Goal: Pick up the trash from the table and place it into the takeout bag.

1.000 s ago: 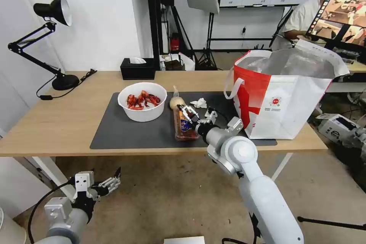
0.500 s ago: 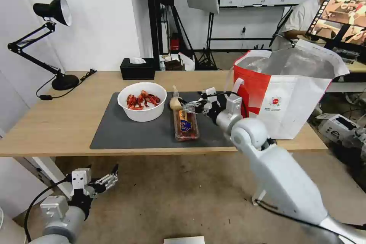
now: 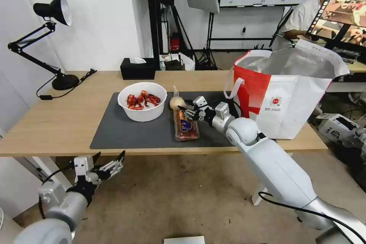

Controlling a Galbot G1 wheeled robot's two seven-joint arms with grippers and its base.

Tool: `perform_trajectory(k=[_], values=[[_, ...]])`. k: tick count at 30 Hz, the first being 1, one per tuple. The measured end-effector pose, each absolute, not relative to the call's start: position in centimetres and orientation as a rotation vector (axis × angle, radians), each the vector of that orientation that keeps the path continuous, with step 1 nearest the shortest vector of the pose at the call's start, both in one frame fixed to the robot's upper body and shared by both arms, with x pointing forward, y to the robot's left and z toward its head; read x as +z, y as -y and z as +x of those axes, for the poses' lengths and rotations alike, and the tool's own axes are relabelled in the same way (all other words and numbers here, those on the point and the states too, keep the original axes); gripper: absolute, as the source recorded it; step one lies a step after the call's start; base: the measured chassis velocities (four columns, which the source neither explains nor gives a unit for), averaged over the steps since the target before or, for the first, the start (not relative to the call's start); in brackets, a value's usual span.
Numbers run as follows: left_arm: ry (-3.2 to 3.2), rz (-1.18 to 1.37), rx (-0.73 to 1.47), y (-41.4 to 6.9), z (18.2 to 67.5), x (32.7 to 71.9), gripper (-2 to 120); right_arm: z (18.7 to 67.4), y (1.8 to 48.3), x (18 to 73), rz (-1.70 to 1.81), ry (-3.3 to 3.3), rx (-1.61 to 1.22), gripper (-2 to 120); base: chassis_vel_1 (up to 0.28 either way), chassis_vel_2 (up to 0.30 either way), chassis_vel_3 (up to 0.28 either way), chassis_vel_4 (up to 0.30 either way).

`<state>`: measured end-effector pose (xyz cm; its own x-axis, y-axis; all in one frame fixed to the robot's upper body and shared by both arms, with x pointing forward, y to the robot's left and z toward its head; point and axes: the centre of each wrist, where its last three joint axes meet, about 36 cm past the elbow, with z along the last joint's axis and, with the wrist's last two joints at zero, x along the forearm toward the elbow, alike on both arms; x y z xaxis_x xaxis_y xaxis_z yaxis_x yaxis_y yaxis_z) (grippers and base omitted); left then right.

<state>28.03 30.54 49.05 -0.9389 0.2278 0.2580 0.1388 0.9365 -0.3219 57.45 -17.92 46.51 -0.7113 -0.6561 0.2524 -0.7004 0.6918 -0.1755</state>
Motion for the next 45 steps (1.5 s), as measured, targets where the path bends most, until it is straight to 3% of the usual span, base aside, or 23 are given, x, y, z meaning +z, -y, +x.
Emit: perform_trajectory(k=[7,13,18,22,32,45], values=[[2.743,-0.374,0.561,-31.7,30.7,49.3,100,58.0,17.6,46.6,1.069,2.675,0.327,0,0.0,0.0,0.0,0.0],[2.686,-0.468,0.676,-32.5,33.2,49.4,100,58.4,17.5,45.9,1.051,2.651,0.294,0,0.0,0.0,0.0,0.0],[2.727,-0.494,0.426,-33.8,35.5,47.9,100,58.5,17.3,45.2,1.045,2.628,0.292,0,0.0,0.0,0.0,0.0],[2.711,-0.523,0.401,-34.7,36.5,47.2,100,59.0,16.7,45.0,1.05,2.617,0.297,0,0.0,0.0,0.0,0.0],[2.498,-0.632,0.772,-34.7,39.1,47.8,100,59.8,15.7,45.5,1.067,2.609,0.328,0,0.0,0.0,0.0,0.0],[2.421,-0.703,0.891,-33.9,40.1,48.4,100,59.0,16.0,46.2,1.082,2.615,0.333,0,0.0,0.0,0.0,0.0]])
